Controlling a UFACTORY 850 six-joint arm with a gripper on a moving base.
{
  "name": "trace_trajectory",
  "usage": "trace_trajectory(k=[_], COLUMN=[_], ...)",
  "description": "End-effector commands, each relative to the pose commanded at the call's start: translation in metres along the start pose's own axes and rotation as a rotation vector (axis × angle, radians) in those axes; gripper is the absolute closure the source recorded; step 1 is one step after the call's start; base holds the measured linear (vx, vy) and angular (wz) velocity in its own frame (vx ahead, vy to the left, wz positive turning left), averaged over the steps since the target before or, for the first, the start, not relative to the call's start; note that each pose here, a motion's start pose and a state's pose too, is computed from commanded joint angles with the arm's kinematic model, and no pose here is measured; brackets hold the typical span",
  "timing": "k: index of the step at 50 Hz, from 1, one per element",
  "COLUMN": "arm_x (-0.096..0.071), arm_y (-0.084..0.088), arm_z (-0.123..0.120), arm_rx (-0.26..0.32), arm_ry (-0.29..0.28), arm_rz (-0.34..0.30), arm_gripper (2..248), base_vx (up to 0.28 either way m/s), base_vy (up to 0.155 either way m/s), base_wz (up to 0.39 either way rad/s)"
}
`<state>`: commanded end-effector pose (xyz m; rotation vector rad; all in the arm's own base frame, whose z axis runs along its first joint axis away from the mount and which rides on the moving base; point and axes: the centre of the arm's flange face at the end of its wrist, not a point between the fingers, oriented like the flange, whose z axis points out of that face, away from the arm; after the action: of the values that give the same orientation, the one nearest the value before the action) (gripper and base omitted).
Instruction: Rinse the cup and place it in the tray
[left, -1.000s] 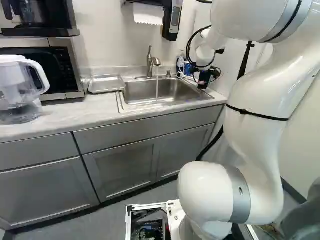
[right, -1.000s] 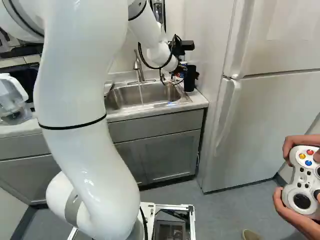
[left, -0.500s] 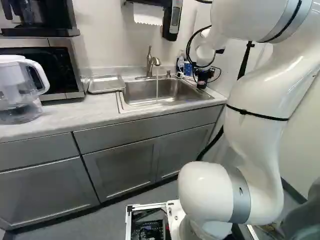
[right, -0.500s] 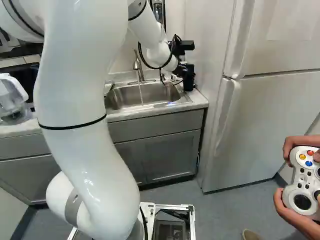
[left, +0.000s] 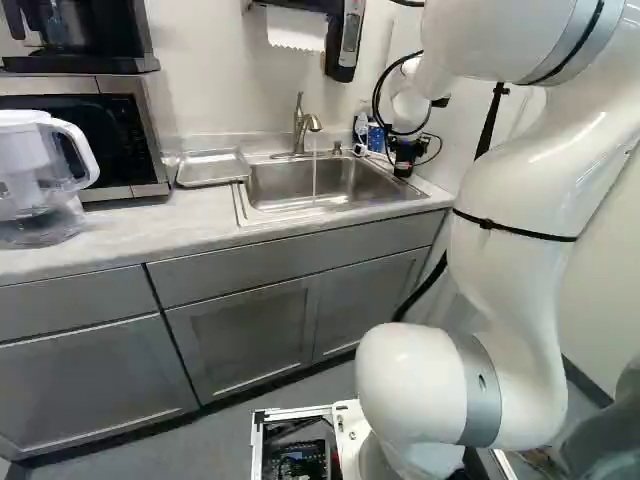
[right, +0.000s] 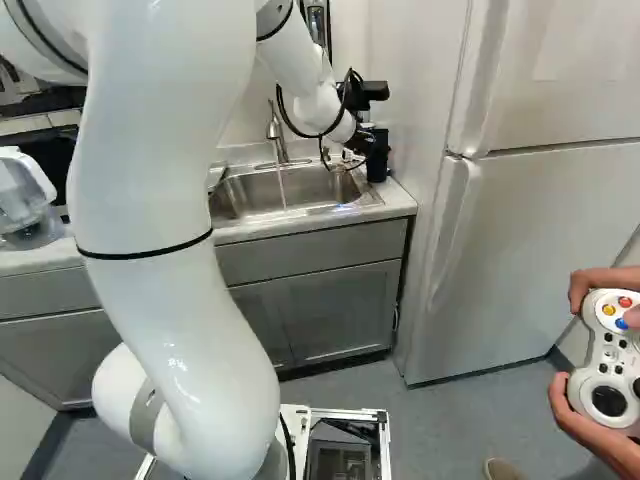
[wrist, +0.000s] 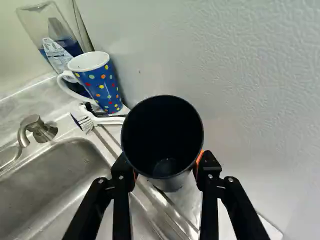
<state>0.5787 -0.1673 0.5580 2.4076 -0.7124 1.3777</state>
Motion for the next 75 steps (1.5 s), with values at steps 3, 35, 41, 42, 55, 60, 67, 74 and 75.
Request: trace_trajectory(k=[3,35,41,42,55,60,67,74,75], arm_x=[0.002,0.03,0.035,0.036,0.034,0.031,0.028,0.024,0.023], arm_y=[0.0,0.001,0.0,-0.001,-0.015,-0.022,-0.03,-0.039,-0.04], arm_z=[-0.002,-0.028,-0.034,-0.035,-0.05,-0.055,-0.061,-0.068,-0.069], arm_rx=[0.001,0.014,0.02,0.021,0.05,0.062,0.078,0.095,0.097], arm_ry=[0.005,0.066,0.077,0.079,0.087,0.086,0.085,0.084,0.083], arm_rz=[0.001,0.019,0.02,0.02,0.008,0.001,-0.008,-0.017,-0.019], arm_gripper=[127,127,127,127,127,127,127,127,127], base_vx=[0.0,0.0,0.0,0.0,0.0,0.0,0.0,0.0,0.0], base_vy=[0.0,0.0,0.0,0.0,0.0,0.0,0.0,0.0,0.0], base_wz=[0.0,0.0,0.0,0.0,0.0,0.0,0.0,0.0,0.0])
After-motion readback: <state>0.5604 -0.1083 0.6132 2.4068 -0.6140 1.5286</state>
